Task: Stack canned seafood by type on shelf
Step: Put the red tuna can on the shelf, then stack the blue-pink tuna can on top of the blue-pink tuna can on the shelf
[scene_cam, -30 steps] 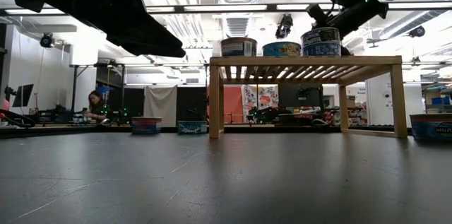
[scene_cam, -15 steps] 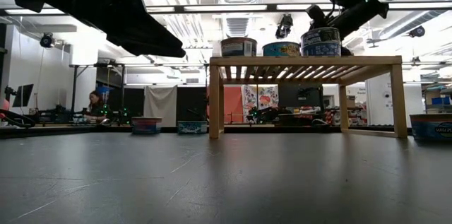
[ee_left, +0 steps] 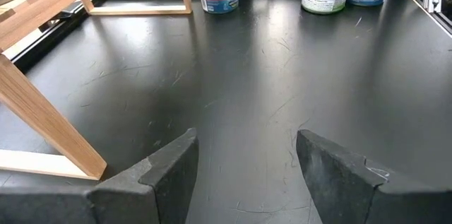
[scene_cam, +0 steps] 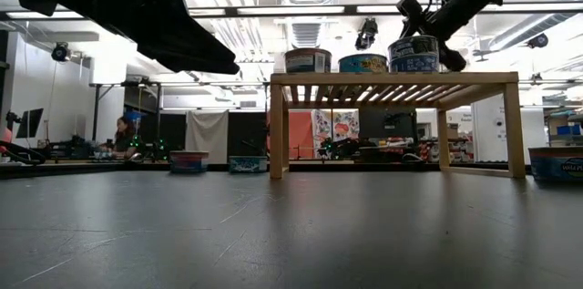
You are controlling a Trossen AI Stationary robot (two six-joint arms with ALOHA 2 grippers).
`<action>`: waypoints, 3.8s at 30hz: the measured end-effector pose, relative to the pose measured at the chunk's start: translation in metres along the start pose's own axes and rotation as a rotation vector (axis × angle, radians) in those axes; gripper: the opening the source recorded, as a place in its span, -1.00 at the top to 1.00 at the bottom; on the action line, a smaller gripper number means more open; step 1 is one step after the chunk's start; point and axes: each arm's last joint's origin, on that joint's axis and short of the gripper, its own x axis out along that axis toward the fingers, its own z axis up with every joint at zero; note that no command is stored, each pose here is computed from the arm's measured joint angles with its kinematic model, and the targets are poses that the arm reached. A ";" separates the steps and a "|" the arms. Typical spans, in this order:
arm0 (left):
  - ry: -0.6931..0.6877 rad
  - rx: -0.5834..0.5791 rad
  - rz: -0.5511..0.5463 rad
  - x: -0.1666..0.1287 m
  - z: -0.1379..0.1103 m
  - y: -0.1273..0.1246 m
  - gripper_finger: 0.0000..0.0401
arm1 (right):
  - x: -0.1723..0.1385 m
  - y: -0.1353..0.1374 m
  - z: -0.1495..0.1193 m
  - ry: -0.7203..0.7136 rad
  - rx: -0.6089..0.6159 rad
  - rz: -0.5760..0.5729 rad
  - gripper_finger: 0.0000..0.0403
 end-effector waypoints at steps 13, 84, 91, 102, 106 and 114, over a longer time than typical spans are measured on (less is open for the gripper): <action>0.000 0.000 0.000 0.000 0.000 0.000 -0.11 | -0.013 0.006 0.005 -0.045 -0.072 -0.159 -0.26; -0.094 0.017 0.025 0.000 0.010 0.002 -0.11 | 0.078 0.048 0.027 0.224 -0.562 -0.391 0.96; -0.094 0.017 0.025 0.000 0.010 0.002 -0.11 | 0.076 0.049 0.027 0.216 -0.566 -0.388 0.96; -0.094 0.013 0.025 0.000 0.010 0.002 -0.11 | 0.043 0.063 0.026 0.138 -0.580 -0.350 0.96; -0.094 -0.007 0.024 0.000 0.010 0.002 -0.11 | 0.019 0.077 0.020 0.077 -0.611 -0.303 0.96; -0.038 -0.082 -0.079 0.000 0.013 -0.004 -0.11 | -0.021 0.123 -0.026 -0.028 -0.746 -0.060 0.96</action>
